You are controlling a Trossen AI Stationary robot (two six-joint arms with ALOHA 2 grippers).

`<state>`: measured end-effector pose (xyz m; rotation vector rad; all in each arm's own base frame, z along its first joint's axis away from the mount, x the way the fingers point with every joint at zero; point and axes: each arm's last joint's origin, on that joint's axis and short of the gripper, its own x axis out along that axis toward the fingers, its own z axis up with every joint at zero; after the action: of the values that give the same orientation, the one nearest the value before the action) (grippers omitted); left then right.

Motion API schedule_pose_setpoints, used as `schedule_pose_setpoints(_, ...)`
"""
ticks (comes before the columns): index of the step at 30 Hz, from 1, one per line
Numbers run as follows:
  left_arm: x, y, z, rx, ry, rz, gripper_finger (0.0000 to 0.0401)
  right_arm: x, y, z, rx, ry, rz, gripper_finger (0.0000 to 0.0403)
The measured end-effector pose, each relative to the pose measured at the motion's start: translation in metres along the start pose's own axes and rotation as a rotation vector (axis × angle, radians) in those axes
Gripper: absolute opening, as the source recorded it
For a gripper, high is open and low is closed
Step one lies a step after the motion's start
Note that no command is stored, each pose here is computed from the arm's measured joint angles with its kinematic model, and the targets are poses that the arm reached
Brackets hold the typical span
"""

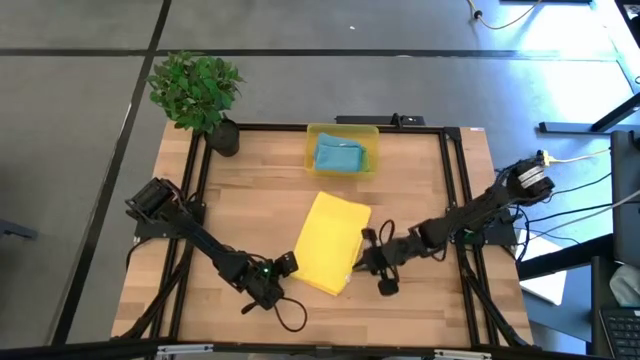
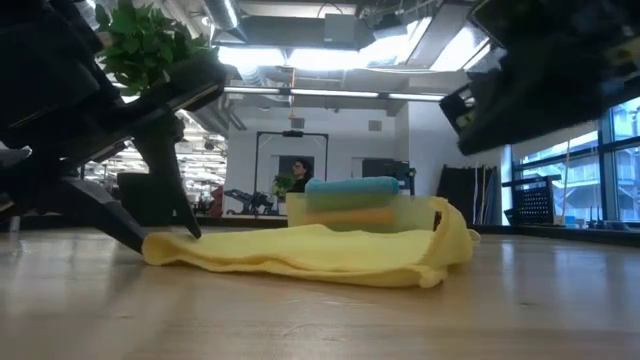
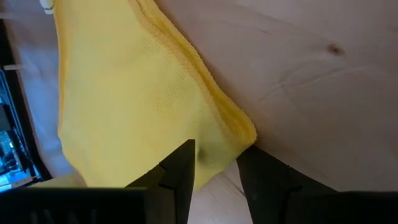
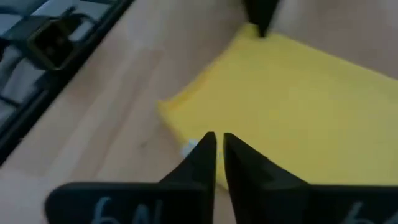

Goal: Fold microfiber towels
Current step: Fold the yellow microfiber cloth

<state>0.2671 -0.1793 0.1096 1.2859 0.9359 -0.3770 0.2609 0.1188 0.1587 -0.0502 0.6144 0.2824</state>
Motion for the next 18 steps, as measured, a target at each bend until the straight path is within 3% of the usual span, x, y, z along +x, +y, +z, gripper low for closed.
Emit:
schedule_pose_setpoints(4, 0.001, 0.000, 0.000, -0.006, -0.007, -0.004, 0.0114, 0.019, 0.012, -0.013, -0.026, 0.025, 0.028, 0.0082)
schedule_pose_setpoints(10, 0.001, 0.001, 0.001, -0.022, -0.019, -0.006, 0.0113, 0.048, 0.028, -0.019, -0.090, 0.078, 0.037, 0.0196)
schedule_pose_setpoints(14, 0.001, 0.002, 0.001, -0.041, -0.026, -0.002, 0.0105, 0.065, 0.039, -0.015, -0.196, 0.092, -0.061, 0.0257)
schedule_pose_setpoints(18, 0.001, 0.002, 0.002, -0.058, -0.031, -0.004, 0.0089, 0.079, 0.050, -0.015, -0.303, 0.143, -0.123, 0.0285)
